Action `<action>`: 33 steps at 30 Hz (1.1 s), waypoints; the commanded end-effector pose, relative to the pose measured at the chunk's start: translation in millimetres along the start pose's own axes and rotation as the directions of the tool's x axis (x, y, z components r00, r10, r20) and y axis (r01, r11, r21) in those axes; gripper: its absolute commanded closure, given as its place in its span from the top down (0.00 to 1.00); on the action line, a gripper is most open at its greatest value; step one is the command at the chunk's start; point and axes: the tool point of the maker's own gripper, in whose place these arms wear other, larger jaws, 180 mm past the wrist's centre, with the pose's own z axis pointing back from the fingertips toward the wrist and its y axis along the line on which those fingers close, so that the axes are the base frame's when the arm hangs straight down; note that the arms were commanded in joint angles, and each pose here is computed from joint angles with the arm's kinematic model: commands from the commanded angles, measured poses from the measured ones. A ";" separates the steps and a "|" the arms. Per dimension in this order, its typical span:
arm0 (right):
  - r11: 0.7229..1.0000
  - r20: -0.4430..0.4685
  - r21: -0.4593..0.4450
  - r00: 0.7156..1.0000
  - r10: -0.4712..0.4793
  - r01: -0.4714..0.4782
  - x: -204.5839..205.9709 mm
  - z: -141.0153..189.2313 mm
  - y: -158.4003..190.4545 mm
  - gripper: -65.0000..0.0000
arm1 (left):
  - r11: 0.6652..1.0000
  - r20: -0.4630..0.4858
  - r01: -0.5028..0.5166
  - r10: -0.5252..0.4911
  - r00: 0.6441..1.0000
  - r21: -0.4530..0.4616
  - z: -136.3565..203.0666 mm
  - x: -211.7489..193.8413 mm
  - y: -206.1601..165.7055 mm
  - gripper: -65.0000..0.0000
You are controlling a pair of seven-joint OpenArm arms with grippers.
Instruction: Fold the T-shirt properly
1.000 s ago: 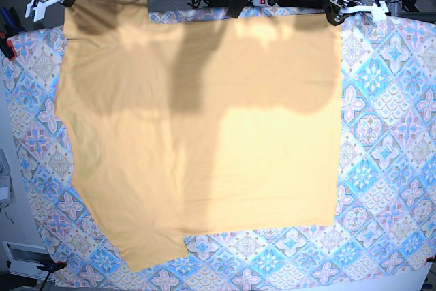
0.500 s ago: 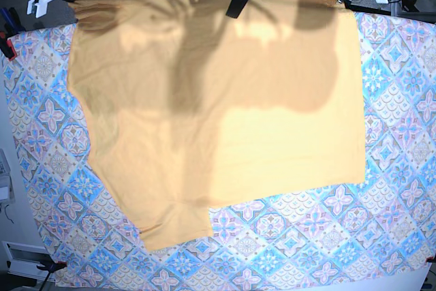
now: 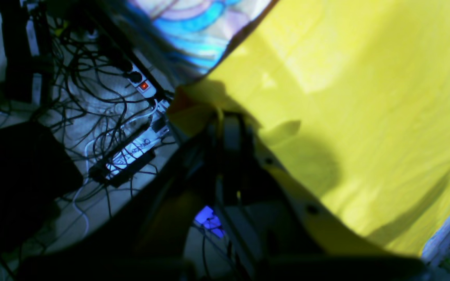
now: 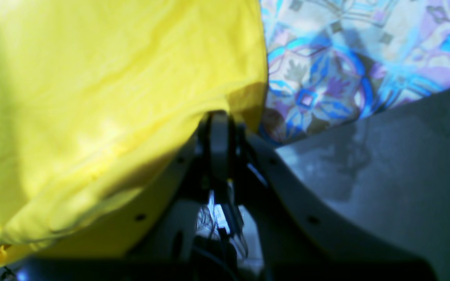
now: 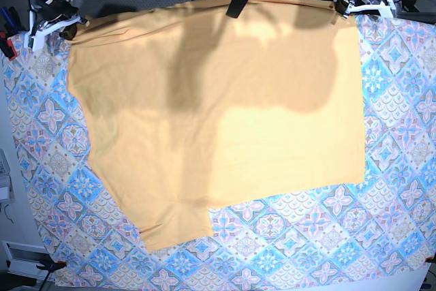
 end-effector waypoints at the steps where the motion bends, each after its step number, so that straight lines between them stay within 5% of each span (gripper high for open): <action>1: 1.000 0.046 0.008 0.999 0.017 -0.017 16.8 1.8 2.1 0.00 | 0.989 0.170 0.039 -0.014 0.985 -0.142 -6.6 45.5 -48.7 0.00; 7: 0.998 0.067 0.058 0.998 -0.006 0.002 31.1 -1.2 17.2 0.00 | 0.970 0.202 0.095 -0.050 0.978 -0.222 3.7 52.1 -86.1 0.00; 25: 0.998 0.081 0.067 0.997 -0.015 0.010 37.5 -4.7 19.8 0.00 | 0.993 0.104 0.083 -0.074 0.992 -0.086 32.6 9.9 -24.2 0.00; 33: 0.997 0.100 0.075 0.995 -0.017 0.009 45.1 -6.7 23.1 0.00 | 0.983 0.136 0.111 -0.091 0.987 -0.146 37.7 18.5 -50.3 0.00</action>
